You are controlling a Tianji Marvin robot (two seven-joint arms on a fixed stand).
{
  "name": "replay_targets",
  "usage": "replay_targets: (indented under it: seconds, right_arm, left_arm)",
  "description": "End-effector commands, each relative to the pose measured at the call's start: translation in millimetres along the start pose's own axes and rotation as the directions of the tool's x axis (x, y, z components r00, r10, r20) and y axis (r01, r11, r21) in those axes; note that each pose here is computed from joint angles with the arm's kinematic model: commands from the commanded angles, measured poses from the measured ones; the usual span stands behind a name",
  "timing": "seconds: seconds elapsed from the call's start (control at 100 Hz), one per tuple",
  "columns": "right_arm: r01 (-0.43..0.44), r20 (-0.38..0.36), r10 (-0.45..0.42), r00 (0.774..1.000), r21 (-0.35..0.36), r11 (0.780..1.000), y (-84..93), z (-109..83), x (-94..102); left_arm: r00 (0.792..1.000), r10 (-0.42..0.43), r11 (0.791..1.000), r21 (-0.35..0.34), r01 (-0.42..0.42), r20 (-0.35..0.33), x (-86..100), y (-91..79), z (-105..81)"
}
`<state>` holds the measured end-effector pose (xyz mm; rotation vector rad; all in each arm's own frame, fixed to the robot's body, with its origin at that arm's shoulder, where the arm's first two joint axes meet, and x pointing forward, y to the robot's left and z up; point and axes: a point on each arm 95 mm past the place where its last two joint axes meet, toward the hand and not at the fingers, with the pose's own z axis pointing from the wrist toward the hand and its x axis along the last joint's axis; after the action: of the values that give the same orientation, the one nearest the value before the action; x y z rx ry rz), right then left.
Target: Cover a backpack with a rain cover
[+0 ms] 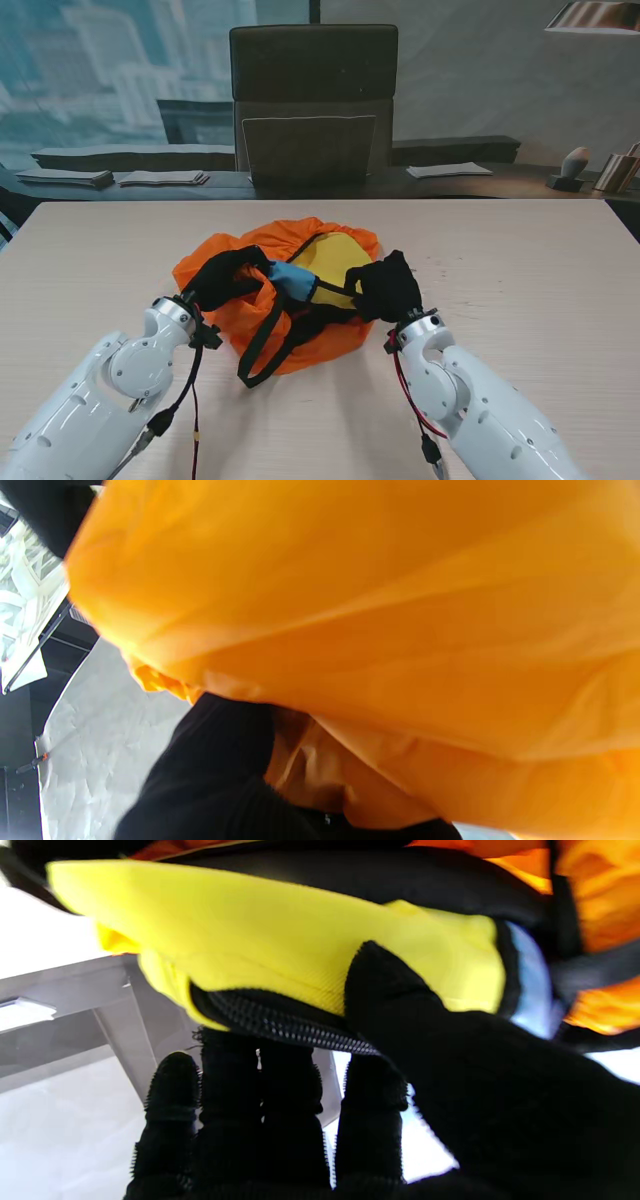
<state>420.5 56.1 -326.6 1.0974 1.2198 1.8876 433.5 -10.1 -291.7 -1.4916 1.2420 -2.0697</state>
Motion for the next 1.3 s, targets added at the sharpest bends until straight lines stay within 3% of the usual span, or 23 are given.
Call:
replay_targets:
  seconds: [0.0, 0.17, 0.38, 0.56, 0.63, 0.71, 0.76, 0.81, 0.84, 0.87, 0.98, 1.04, 1.07, 1.12, 1.18, 1.22, 1.25, 1.29]
  right_arm:
    - [-0.043, -0.022, 0.044, 0.999, 0.048, 0.998, -0.9, -13.9, 9.5]
    - [-0.087, -0.071, 0.093, 0.993, 0.080, 0.993, 7.0, -28.0, 34.5]
    - [-0.126, -0.083, 0.135, 0.987, 0.098, 0.987, 1.6, -21.8, 60.6]
    - [-0.167, -0.042, 0.170, 0.985, 0.070, 0.984, -1.2, -13.4, 73.9]
    - [-0.164, -0.037, 0.167, 0.985, 0.067, 0.984, -0.7, -9.1, 77.1]
    - [-0.172, -0.022, 0.174, 0.985, 0.065, 0.983, -0.2, -4.7, 80.7]
    - [-0.174, -0.018, 0.175, 0.984, 0.065, 0.983, 0.6, -2.8, 82.4]
    - [-0.163, -0.028, 0.165, 0.986, 0.073, 0.984, 1.1, -1.5, 82.5]
    - [-0.148, -0.037, 0.151, 0.988, 0.084, 0.985, 1.0, -1.2, 81.4]
    - [-0.127, -0.045, 0.132, 0.990, 0.094, 0.987, 0.5, -1.6, 79.7]
    - [-0.071, -0.069, 0.080, 0.994, 0.127, 0.989, -3.1, -4.7, 71.5]
    - [-0.057, -0.080, 0.068, 0.994, 0.139, 0.989, -6.6, -6.8, 68.2]
    - [-0.053, -0.084, 0.066, 0.994, 0.146, 0.988, -8.4, -7.6, 67.5]
    - [-0.045, -0.093, 0.059, 0.994, 0.149, 0.988, -11.2, -7.6, 67.8]
    - [-0.040, -0.105, 0.055, 0.993, 0.144, 0.989, -13.9, -5.6, 70.3]
    - [-0.041, -0.113, 0.056, 0.992, 0.136, 0.990, -14.8, -3.3, 73.8]
    - [-0.042, -0.118, 0.057, 0.991, 0.129, 0.991, -15.3, -1.3, 76.8]
    - [-0.044, -0.124, 0.058, 0.991, 0.113, 0.993, -15.6, 2.0, 81.2]
  left_arm:
    - [1.000, 0.014, 1.000, -0.024, -0.014, 0.001, 0.3, 1.4, -2.2]
    - [0.986, 0.165, 0.986, -0.032, -0.165, 0.024, -5.0, -12.2, -15.0]
    - [0.950, 0.305, 0.950, -0.092, -0.299, 0.065, 0.8, -28.6, -35.9]
    - [0.908, 0.405, 0.895, -0.249, -0.370, 0.109, 14.8, -44.7, -59.3]
    - [0.858, 0.501, 0.839, -0.308, -0.449, 0.115, 22.8, -52.2, -67.3]
    - [0.764, 0.634, 0.749, -0.335, -0.571, 0.115, 28.2, -61.0, -75.1]
    - [0.714, 0.692, 0.706, -0.309, -0.637, 0.111, 25.4, -63.7, -76.6]
    - [0.665, 0.737, 0.672, -0.235, -0.702, 0.120, 23.8, -68.2, -75.8]
    - [0.644, 0.755, 0.654, -0.209, -0.727, 0.123, 21.6, -70.4, -76.1]
    - [0.636, 0.762, 0.647, -0.194, -0.737, 0.125, 18.8, -72.0, -76.6]
    - [0.650, 0.746, 0.666, -0.167, -0.727, 0.147, 9.6, -75.1, -77.9]
    - [0.673, 0.723, 0.689, -0.093, -0.719, 0.153, 8.8, -75.8, -76.2]
    - [0.706, 0.692, 0.718, -0.040, -0.695, 0.152, 10.4, -75.5, -73.6]
    - [0.779, 0.613, 0.782, 0.045, -0.622, 0.130, 16.2, -73.4, -67.1]
    - [0.855, 0.513, 0.851, 0.086, -0.519, 0.077, 27.0, -69.8, -59.1]
    - [0.891, 0.452, 0.888, 0.072, -0.453, 0.032, 35.4, -68.4, -55.5]
    - [0.912, 0.409, 0.912, -0.001, -0.409, 0.001, 40.8, -64.3, -53.7]
    - [0.930, 0.365, 0.926, -0.093, -0.367, -0.033, 48.9, -60.4, -52.6]
